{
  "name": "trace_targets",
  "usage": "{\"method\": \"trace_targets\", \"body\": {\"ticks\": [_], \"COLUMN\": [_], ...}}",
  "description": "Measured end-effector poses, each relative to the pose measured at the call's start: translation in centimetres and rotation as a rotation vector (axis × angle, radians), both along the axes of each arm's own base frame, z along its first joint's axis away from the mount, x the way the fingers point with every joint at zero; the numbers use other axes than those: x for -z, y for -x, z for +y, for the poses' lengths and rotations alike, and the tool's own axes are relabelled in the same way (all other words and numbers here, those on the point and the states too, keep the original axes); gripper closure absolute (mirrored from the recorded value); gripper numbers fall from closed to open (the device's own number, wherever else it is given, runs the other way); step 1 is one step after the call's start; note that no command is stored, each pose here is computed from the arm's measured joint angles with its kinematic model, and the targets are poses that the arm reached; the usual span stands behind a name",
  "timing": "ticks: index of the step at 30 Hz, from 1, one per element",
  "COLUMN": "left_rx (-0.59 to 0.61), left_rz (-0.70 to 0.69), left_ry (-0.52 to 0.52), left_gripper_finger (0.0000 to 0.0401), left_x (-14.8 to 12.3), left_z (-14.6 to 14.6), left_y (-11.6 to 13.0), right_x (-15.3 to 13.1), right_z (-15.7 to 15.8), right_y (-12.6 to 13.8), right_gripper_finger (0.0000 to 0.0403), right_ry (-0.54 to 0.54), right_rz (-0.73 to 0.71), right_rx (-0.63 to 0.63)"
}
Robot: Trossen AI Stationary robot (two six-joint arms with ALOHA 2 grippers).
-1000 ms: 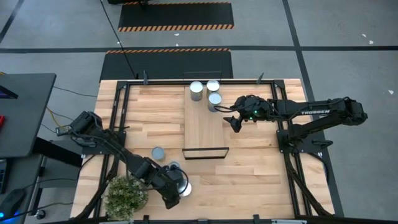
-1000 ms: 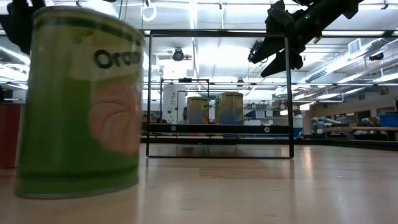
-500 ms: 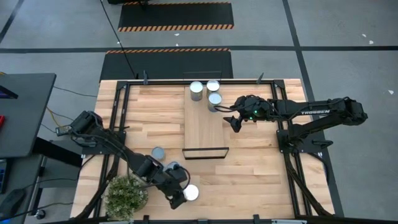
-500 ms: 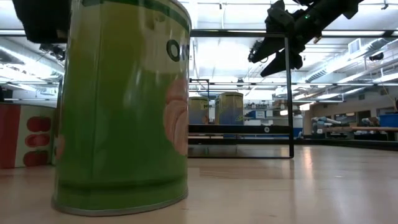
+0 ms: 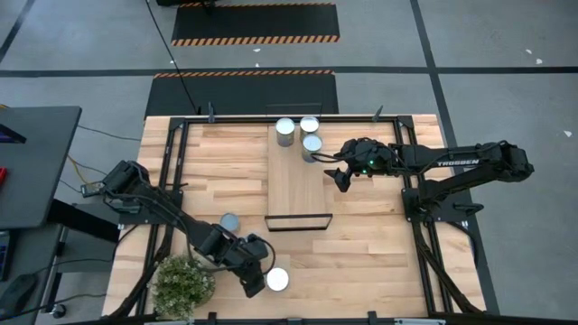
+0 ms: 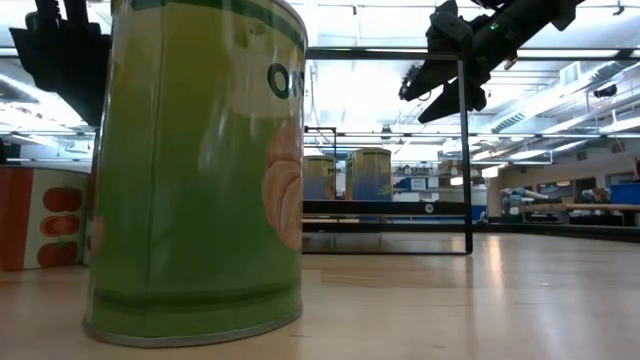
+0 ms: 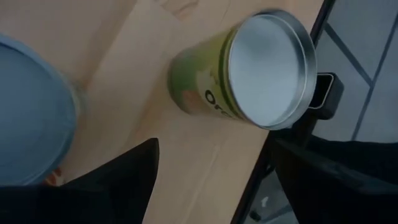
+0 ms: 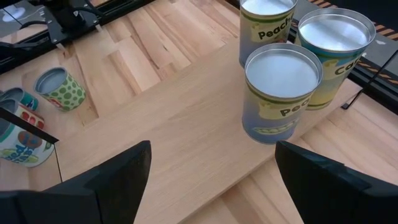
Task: Pick and place cans onto a shelf
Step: Put the canned oranges on the shelf
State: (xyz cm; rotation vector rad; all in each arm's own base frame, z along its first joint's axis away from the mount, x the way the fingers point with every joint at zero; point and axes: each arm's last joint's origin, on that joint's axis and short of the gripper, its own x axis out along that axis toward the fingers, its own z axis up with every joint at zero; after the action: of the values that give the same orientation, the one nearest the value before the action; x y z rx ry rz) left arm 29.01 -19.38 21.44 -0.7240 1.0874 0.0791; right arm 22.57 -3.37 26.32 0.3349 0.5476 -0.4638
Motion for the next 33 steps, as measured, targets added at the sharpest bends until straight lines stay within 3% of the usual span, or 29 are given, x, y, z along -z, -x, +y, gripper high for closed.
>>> {"method": "trace_targets", "body": {"ticks": [3, 8, 33], "left_rx": [-0.007, -0.013, -0.03], "left_rz": [0.0, 0.005, 0.01], "left_ry": [-0.013, -0.018, -0.032], "left_gripper_finger": [0.0073, 0.0009, 0.0009], "left_x": [0.04, 0.07, 0.14], "left_z": [0.06, 0.16, 0.03], "left_y": [0.03, 0.03, 0.26], "right_x": [0.0, 0.0, 0.0], "right_z": [0.0, 0.01, 0.0], "right_y": [0.0, 0.0, 0.0], "right_gripper_finger": [0.0053, 0.0053, 0.0053], "right_ry": [0.0, 0.0, 0.0], "right_rz": [0.0, 0.0, 0.0], "right_rx": [0.0, 0.0, 0.0]}}
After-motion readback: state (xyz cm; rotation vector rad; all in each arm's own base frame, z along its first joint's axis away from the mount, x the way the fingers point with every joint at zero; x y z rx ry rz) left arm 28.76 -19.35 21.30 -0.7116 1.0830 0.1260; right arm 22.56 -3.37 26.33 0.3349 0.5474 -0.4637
